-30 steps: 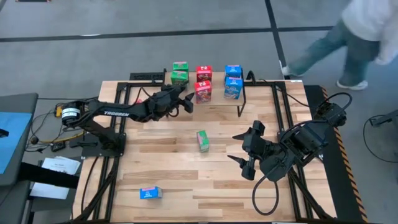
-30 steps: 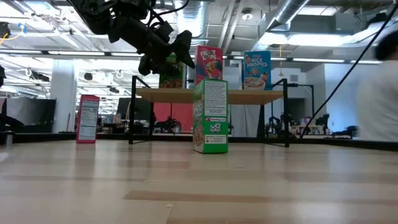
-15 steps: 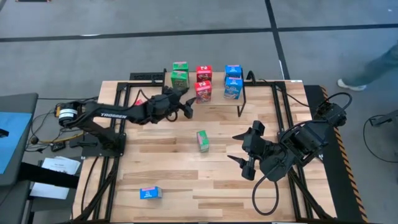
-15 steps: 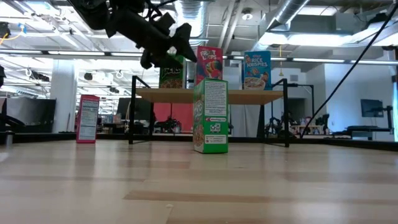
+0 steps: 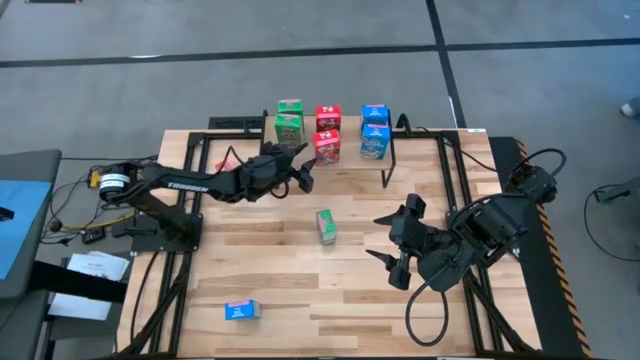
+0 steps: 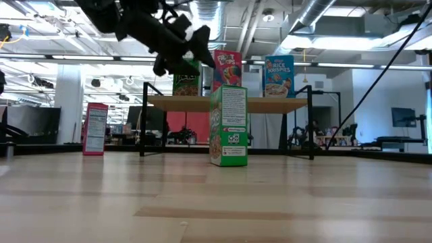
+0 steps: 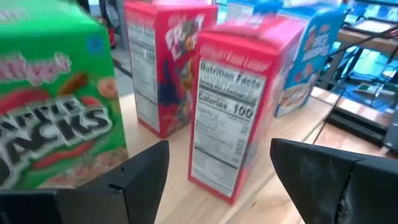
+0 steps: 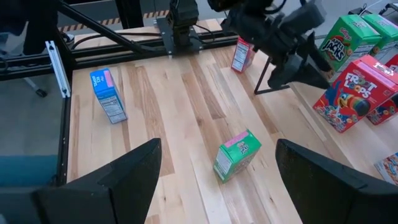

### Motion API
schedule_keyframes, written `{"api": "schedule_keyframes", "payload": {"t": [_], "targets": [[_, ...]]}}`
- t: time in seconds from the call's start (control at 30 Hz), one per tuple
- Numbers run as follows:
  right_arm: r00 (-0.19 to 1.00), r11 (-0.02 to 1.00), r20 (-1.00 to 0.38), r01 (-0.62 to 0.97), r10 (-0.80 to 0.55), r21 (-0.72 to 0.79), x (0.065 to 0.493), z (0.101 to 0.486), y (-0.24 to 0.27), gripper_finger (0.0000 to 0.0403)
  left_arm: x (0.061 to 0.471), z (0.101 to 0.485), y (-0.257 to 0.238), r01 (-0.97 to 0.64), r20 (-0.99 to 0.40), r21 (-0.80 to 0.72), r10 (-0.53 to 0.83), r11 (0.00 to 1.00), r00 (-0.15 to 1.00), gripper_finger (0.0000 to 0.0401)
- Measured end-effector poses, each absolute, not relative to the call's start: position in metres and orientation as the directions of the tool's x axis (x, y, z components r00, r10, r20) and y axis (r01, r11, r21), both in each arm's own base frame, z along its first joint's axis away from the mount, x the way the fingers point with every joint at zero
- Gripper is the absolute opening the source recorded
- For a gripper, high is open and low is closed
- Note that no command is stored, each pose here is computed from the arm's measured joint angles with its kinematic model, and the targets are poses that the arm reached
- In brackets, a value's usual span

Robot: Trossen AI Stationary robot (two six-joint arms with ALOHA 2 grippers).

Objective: Stack cereal on shelf
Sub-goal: Put the bottom red cereal box on the shelf aligned with the other red cereal box

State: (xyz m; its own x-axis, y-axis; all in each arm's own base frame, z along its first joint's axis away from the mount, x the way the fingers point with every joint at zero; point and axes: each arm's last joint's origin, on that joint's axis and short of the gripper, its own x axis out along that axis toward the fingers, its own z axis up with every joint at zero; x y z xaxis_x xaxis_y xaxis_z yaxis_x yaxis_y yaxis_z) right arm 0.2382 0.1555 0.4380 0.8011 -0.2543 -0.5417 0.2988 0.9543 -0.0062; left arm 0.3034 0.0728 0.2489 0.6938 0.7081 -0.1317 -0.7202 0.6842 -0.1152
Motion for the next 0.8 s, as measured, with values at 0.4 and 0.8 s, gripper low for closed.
{"api": "schedule_keyframes", "payload": {"t": [0.4, 0.8], "targets": [[0.801, 0.954, -0.542, 0.299, -0.254, -0.007, 0.238, 0.438, 0.156, 0.0340, 0.315, 0.229, 0.080, -0.774, -0.128, -0.114, 0.763, 0.623, 0.633, 0.0270], [0.801, 0.954, -0.542, 0.298, -0.254, -0.007, 0.238, 0.438, 0.156, 0.0340, 0.315, 0.229, 0.082, -0.788, -0.118, -0.103, 0.779, 0.607, 0.616, 0.0270]]}}
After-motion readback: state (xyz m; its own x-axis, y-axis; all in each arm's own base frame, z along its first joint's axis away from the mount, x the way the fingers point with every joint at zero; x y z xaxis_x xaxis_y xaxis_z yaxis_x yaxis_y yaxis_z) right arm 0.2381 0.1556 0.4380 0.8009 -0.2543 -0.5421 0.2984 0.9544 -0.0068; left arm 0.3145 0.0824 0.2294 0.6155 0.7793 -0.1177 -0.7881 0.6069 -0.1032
